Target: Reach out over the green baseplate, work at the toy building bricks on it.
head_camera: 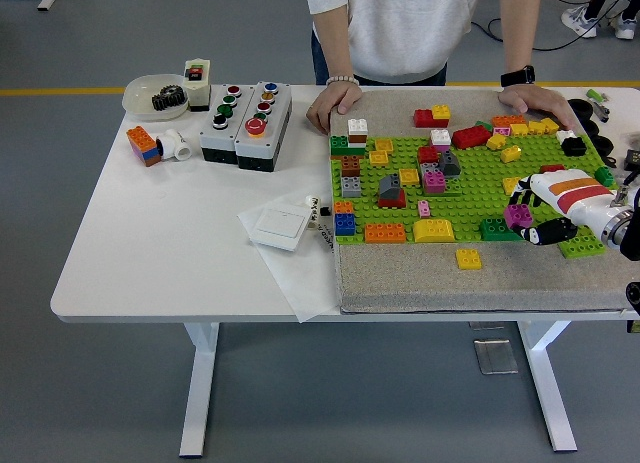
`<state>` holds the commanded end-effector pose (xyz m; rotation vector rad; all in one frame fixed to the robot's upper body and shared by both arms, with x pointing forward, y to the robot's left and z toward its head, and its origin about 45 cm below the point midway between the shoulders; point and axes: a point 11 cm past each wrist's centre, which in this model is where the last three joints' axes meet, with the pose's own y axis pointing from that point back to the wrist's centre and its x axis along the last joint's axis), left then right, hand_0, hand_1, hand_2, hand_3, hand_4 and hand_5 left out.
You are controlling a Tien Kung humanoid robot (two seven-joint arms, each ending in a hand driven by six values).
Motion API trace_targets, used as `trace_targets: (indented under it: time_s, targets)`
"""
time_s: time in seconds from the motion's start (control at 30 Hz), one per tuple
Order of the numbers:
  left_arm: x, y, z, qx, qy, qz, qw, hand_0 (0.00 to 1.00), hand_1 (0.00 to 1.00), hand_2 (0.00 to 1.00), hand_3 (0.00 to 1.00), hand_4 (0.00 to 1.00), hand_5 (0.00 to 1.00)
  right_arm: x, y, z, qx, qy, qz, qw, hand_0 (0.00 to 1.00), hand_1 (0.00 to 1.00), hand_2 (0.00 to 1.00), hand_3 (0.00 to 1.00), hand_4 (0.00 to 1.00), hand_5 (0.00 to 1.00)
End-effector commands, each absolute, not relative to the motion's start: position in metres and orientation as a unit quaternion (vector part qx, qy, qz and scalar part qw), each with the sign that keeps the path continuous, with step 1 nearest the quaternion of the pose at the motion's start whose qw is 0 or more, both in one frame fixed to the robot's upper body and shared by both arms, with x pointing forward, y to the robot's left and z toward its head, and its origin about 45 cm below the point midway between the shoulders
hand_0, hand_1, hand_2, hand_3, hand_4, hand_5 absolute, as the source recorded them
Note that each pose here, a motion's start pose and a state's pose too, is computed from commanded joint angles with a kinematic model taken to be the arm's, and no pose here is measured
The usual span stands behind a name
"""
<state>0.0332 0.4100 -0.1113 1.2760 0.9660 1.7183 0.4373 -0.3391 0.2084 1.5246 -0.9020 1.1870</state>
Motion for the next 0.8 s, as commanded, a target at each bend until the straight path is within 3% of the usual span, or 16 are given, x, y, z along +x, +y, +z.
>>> trace_targets:
  time_s: [0.8]
  targets:
    - [0.037,0.409,-0.111,0.501,0.378,0.674,0.389,0.864,0.888,0.884,0.746,0.737,0.654,0.442,-0.343,0.195,0.625,-0.362,0.483,0.496,0.509,0.497,0.519,0.510,0.696,0.146]
